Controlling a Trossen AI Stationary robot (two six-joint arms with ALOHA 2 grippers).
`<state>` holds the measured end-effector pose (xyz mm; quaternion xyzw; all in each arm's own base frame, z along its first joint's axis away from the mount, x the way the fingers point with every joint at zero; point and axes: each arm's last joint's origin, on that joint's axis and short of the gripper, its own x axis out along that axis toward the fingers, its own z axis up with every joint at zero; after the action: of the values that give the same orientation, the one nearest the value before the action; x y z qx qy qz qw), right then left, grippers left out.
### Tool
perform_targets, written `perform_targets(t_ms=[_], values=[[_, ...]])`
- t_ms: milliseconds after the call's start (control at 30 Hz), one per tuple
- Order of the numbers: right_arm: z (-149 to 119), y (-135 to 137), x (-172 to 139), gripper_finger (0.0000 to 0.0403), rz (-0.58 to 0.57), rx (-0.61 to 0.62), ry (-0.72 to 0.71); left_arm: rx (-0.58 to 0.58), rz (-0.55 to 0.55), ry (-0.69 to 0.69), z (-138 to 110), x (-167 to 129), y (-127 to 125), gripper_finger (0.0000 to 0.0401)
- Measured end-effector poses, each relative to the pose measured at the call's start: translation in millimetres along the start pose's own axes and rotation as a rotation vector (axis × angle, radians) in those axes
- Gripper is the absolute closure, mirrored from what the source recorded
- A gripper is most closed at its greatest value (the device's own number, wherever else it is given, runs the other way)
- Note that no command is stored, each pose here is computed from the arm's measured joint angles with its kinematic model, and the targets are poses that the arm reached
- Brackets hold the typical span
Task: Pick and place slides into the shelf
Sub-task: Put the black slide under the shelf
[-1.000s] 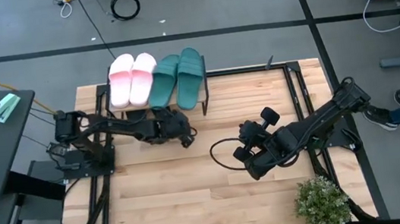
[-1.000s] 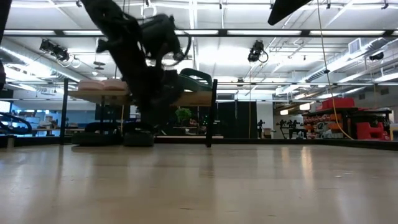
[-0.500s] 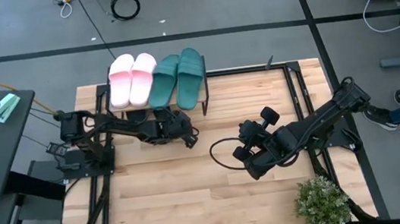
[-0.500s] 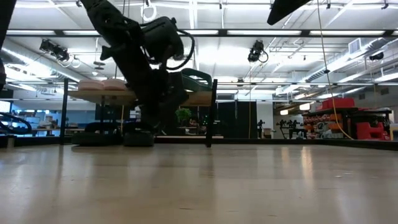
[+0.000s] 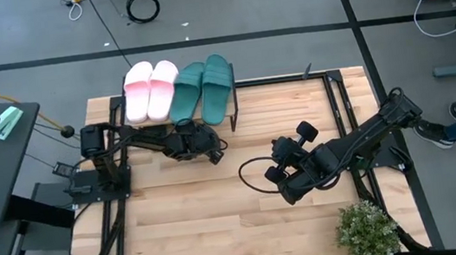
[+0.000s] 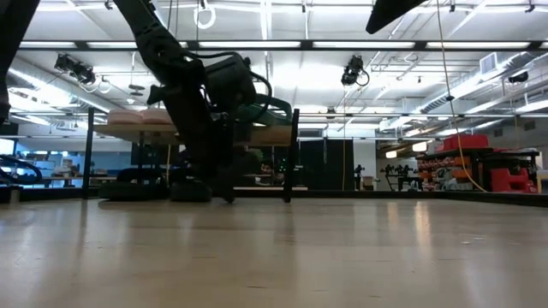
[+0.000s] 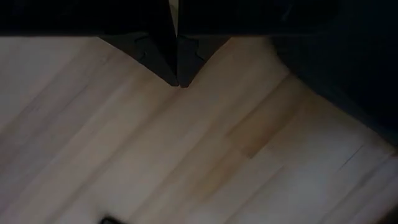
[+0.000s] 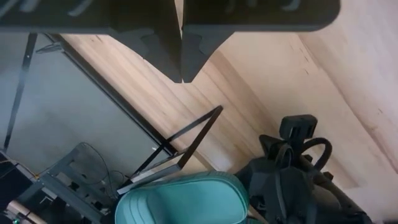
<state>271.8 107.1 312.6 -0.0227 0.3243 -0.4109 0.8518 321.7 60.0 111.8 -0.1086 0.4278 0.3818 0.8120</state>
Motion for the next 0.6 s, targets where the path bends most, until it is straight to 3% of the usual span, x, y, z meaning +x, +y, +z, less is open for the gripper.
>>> perform_targets(t_ms=[600], values=[[0.0, 0.0, 0.0, 0.0398, 0.001, -0.014, 0.001, -0.035, 0.193, 0.131, -16.6, -3.9, 15.0, 0.0398]])
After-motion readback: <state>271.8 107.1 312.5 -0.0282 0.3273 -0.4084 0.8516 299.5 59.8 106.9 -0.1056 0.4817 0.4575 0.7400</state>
